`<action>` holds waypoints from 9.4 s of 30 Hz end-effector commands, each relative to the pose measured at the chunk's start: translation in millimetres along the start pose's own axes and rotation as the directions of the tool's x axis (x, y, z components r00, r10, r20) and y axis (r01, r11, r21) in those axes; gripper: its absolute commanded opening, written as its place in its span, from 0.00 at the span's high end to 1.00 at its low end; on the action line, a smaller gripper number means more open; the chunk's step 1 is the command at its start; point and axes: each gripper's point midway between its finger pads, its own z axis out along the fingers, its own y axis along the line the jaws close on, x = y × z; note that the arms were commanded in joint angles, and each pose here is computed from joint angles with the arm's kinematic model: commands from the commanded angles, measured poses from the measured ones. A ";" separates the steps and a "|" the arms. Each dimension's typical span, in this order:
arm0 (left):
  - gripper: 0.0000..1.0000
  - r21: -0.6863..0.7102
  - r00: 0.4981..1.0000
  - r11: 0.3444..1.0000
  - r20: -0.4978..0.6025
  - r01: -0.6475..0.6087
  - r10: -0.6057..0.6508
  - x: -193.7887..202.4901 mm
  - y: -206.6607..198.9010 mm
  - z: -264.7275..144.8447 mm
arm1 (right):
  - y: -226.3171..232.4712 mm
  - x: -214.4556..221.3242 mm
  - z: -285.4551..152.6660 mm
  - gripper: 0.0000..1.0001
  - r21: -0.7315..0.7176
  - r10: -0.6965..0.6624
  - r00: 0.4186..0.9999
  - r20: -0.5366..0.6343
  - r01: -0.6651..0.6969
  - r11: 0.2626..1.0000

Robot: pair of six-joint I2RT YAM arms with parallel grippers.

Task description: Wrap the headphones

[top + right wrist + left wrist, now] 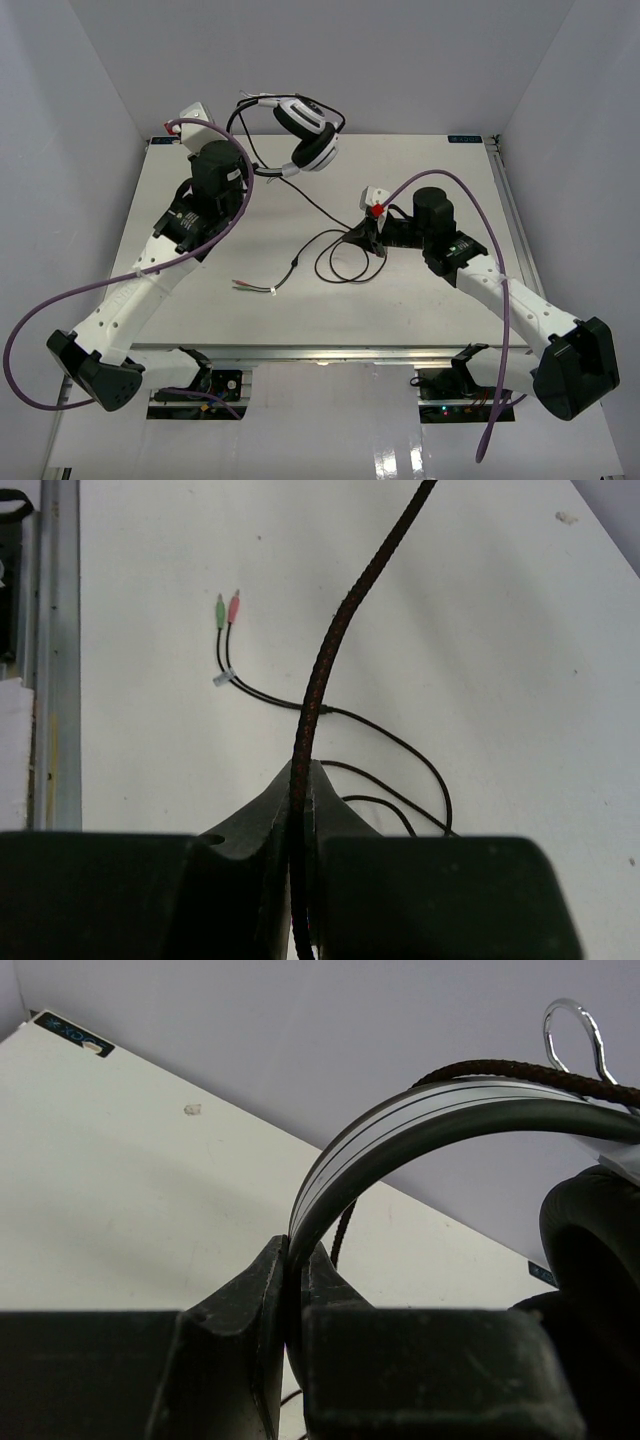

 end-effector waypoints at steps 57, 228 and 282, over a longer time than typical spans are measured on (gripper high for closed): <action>1.00 0.797 0.838 0.601 -0.289 -0.057 0.463 122.1 -74.0 -82.6 | -89.6 4.6 2.7 0.80 -0.035 -0.016 0.998 0.058 0.018 0.999; 1.00 0.471 0.925 0.810 -0.310 0.349 -0.219 -19.0 -121.8 -52.7 | 33.4 -6.8 30.8 0.57 -0.394 0.210 0.941 0.265 -0.093 0.914; 1.00 0.826 0.868 0.549 -0.175 -0.127 0.464 137.8 -45.9 -75.5 | -116.2 8.4 19.4 0.90 0.215 -0.047 0.986 -0.157 0.081 0.973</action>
